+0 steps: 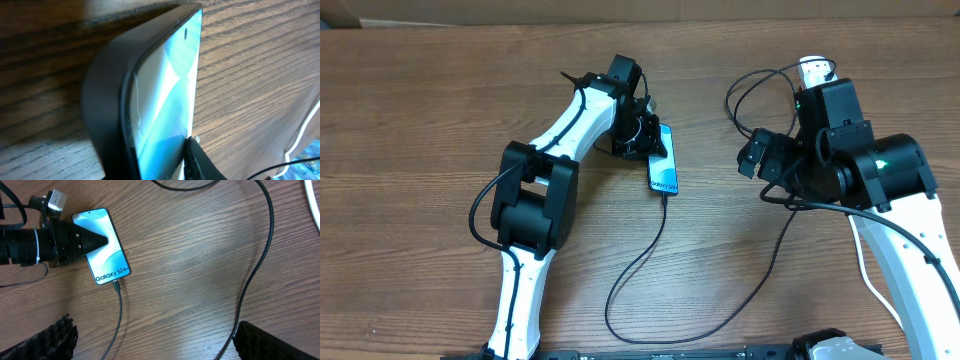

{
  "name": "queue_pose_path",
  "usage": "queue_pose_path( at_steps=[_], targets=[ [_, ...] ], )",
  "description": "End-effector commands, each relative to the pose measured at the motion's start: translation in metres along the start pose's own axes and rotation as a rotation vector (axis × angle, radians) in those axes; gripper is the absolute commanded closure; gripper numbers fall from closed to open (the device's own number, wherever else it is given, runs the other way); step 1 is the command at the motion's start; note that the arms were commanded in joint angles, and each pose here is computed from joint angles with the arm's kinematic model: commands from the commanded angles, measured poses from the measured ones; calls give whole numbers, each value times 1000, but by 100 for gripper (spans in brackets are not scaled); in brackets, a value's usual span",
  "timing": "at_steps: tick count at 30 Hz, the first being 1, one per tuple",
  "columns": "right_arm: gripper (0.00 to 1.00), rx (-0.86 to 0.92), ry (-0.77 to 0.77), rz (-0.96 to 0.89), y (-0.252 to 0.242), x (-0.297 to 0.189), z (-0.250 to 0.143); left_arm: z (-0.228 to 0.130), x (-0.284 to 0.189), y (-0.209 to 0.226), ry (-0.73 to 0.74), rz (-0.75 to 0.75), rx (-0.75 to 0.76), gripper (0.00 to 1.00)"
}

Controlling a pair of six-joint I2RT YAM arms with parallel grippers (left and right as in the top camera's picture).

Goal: Plug charger to phone and switch on socket
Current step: 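Lay the phone flat and open the left gripper to release it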

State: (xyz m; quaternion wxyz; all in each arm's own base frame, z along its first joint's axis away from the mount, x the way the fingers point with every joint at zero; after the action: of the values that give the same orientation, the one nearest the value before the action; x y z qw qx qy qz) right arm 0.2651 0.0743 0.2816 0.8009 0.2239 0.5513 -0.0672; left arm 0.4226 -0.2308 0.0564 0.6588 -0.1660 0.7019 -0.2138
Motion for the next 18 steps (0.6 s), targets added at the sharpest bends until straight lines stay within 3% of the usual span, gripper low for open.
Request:
queue_pose_path(
  at_steps=[1, 6, 8, 12, 18],
  targets=[
    [0, -4, -31, 2, 0, -6, 5, 6, -4, 15, -43, 119, 26, 80],
    [0, -4, -31, 2, 0, -6, 5, 5, -5, 19, -39, 146, 24, 77],
    [0, -4, -31, 2, 0, -6, 5, 4, -6, 23, -41, 183, 19, 67],
    [0, -4, -31, 2, 0, -6, 5, 2, -8, 34, -38, 269, 7, 62],
    [0, -4, -31, 2, 0, -6, 5, 1, -11, 43, -43, 342, 2, 59]
  ],
)
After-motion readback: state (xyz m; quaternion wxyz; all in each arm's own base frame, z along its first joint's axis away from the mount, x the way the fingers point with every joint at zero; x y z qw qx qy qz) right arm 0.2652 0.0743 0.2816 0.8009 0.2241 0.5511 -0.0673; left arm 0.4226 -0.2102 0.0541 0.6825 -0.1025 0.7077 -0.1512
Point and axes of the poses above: each gripper's point midway between its finger pads, its own x axis out along the fingers, its own y axis along the line the jaws close on, z = x × y, the point moved 5 cm from there along -x, back along the fingers, and after that the axes turned 4 degrees about x, right-handed, at the moved point
